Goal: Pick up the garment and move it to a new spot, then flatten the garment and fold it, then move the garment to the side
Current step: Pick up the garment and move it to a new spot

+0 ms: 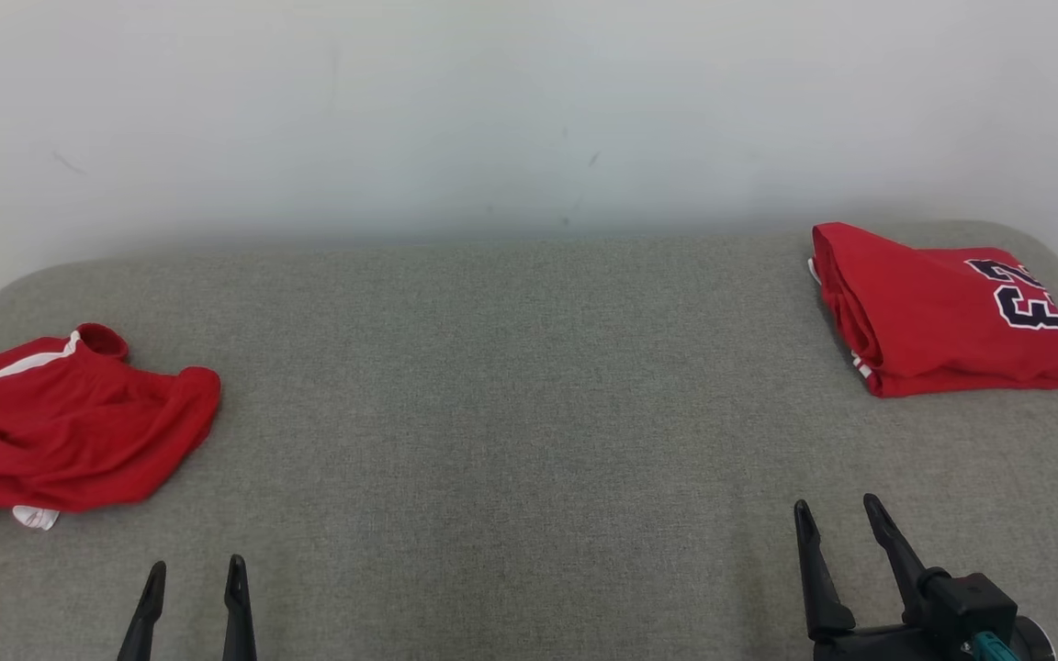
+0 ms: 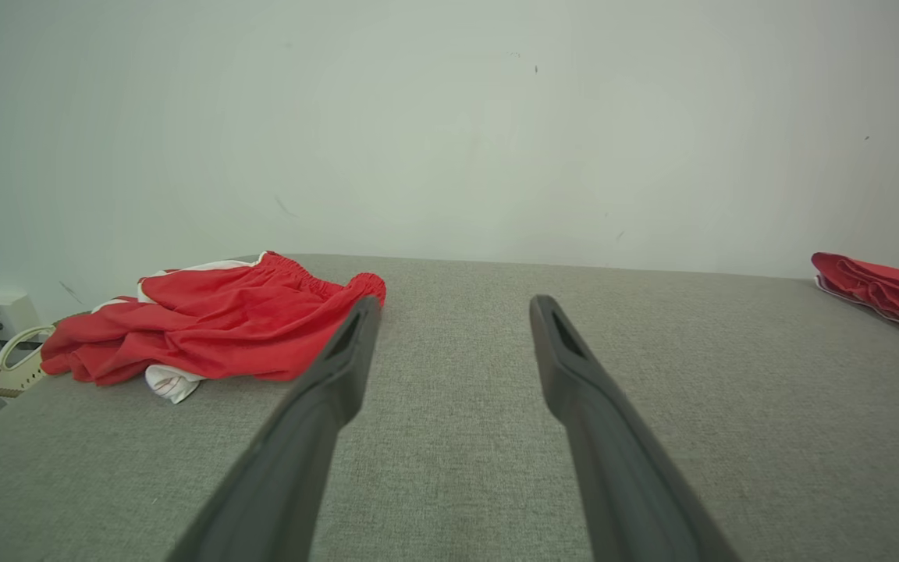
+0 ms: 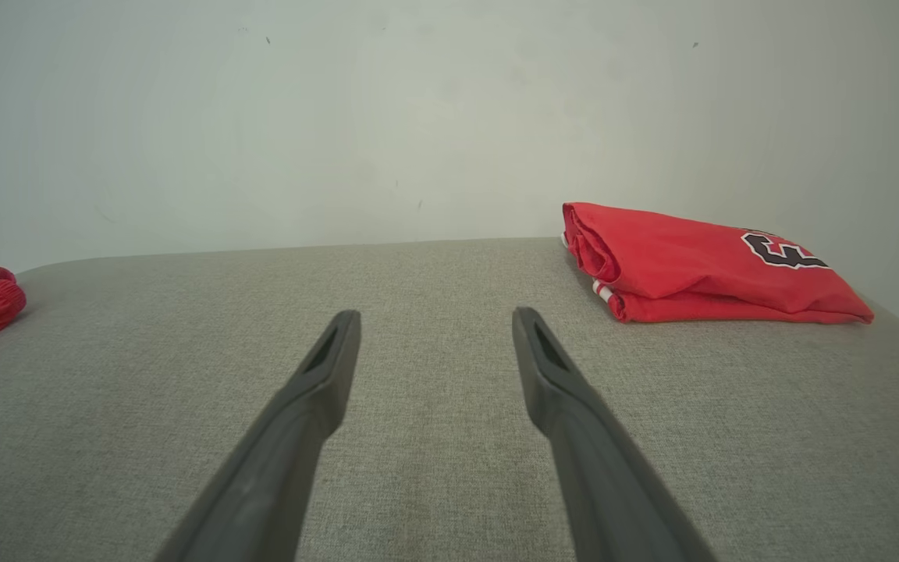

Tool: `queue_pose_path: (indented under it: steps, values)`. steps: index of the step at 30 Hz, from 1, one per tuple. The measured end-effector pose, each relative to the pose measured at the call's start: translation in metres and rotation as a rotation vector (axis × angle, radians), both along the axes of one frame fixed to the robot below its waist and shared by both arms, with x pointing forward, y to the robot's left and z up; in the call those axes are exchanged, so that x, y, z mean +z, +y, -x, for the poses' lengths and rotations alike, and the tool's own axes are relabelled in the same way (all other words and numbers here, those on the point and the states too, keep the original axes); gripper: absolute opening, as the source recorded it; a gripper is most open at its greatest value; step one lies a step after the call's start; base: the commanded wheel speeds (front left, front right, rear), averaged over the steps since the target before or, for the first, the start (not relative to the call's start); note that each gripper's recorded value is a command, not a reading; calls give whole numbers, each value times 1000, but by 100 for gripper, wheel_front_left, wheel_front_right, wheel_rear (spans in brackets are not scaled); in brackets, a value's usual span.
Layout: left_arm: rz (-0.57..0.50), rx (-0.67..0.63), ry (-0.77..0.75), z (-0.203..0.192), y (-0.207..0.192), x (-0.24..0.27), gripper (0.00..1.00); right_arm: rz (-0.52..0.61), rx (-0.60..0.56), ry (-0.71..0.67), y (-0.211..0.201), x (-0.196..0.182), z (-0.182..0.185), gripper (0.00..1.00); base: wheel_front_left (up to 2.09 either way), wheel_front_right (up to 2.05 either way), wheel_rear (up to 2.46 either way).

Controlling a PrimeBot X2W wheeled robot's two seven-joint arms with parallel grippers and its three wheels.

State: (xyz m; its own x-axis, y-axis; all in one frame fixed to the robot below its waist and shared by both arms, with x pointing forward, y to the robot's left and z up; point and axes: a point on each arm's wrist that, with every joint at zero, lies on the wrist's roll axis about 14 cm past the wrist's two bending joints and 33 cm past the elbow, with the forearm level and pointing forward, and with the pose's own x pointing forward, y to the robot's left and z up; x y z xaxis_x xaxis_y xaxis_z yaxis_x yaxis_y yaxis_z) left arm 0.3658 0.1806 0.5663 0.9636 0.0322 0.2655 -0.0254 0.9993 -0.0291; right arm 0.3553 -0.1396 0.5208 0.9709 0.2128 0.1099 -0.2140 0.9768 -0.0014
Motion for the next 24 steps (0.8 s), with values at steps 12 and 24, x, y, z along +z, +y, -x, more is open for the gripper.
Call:
queue_pose_path:
  steps: [12,24]
  values:
    - [-2,108,8,18,34,-3,100,-5,85,30,28,-9,-7,100,0,0,0]
    - [0,357,14,71,108,-5,100,-2,290,54,96,-16,-19,100,0,0,0]
